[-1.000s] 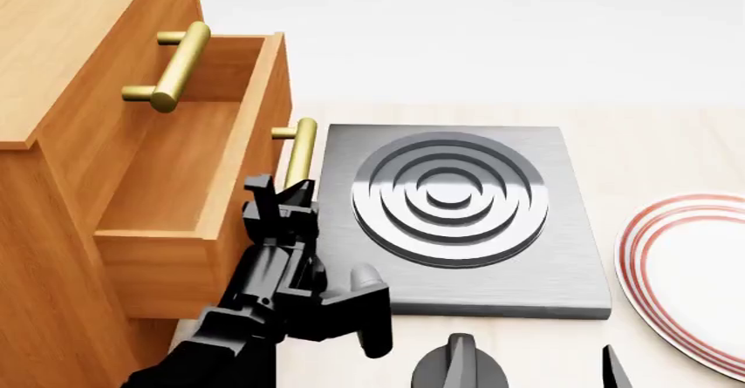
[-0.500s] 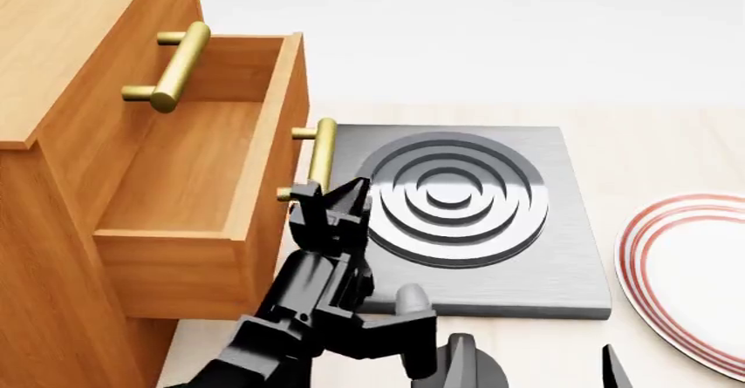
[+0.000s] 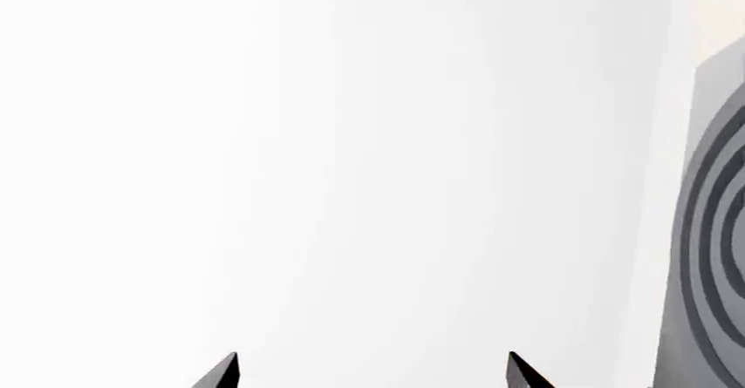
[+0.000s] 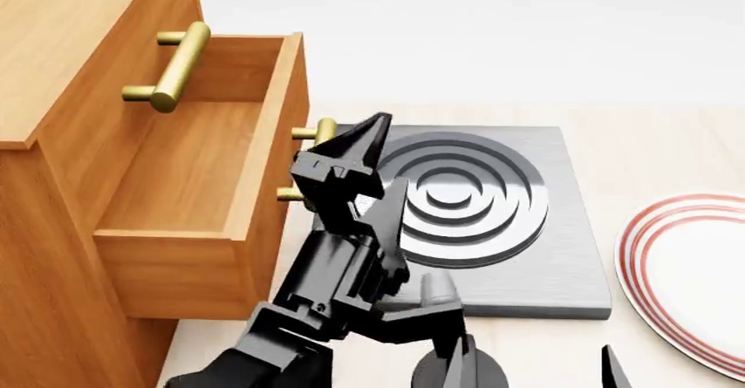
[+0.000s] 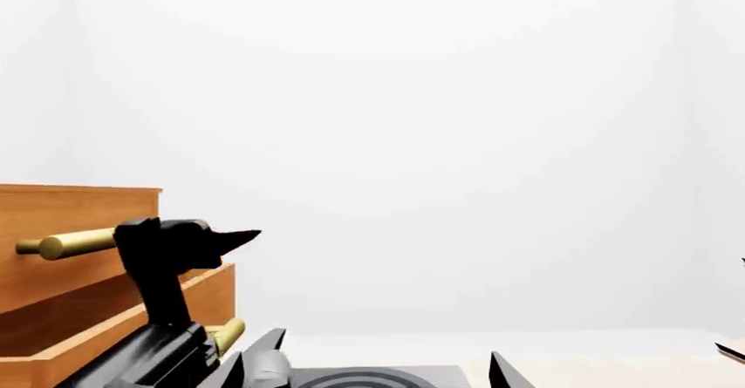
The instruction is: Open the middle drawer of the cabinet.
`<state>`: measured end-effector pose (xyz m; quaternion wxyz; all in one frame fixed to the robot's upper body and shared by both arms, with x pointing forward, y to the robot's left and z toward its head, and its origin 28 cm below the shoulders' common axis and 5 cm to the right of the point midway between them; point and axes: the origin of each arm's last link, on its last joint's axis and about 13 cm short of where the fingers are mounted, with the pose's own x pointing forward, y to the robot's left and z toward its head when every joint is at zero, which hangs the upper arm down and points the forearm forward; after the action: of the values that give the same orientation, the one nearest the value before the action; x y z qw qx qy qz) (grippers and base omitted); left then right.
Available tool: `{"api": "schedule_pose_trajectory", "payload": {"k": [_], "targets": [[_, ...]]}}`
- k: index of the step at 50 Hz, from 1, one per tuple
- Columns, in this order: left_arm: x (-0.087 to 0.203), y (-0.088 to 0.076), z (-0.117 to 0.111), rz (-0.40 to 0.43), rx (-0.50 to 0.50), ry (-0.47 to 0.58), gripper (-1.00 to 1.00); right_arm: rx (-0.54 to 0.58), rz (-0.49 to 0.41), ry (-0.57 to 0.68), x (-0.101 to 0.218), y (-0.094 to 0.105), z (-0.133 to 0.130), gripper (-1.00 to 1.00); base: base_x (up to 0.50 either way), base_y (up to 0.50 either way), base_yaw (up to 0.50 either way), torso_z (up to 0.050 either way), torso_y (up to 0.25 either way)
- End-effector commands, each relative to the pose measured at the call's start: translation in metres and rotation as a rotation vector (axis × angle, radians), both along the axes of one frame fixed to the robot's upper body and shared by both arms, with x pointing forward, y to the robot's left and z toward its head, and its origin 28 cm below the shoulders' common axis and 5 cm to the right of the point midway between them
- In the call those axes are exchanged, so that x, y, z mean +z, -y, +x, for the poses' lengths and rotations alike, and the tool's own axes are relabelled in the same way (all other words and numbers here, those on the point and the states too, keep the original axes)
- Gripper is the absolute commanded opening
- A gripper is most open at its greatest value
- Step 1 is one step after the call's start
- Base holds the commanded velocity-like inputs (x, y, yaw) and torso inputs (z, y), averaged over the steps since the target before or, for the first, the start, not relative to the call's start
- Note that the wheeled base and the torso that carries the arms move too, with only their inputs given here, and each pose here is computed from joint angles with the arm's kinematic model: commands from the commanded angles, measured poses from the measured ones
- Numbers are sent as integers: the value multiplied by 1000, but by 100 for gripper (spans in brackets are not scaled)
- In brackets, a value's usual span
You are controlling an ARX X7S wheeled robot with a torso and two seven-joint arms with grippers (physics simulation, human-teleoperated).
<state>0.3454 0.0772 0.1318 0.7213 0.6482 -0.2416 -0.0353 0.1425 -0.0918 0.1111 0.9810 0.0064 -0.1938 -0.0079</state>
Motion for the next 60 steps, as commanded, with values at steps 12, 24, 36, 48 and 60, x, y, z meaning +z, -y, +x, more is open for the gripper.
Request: {"api": "schedule_pose_trajectory", "payload": {"k": [12, 24, 36, 48, 60], "targets": [[55, 17, 15, -543, -28, -8, 100, -1, -1, -1, 6, 0, 0, 100, 0, 0, 0, 0, 0], [88, 17, 23, -801, 1, -78, 100, 1, -3, -2, 0, 0, 0, 100, 0, 0, 0, 0, 0], [109, -2, 21, -967, 35, -236, 100, -1, -5, -5, 0, 0, 1, 100, 0, 0, 0, 0, 0], [128, -10, 15, -1135, 78, -479, 100, -4, -1, -5, 5, 1, 0, 100, 0, 0, 0, 0, 0], [128, -11, 14, -1142, 95, -538, 100, -5, -3, -7, 0, 1, 1, 100, 0, 0, 0, 0, 0]]}}
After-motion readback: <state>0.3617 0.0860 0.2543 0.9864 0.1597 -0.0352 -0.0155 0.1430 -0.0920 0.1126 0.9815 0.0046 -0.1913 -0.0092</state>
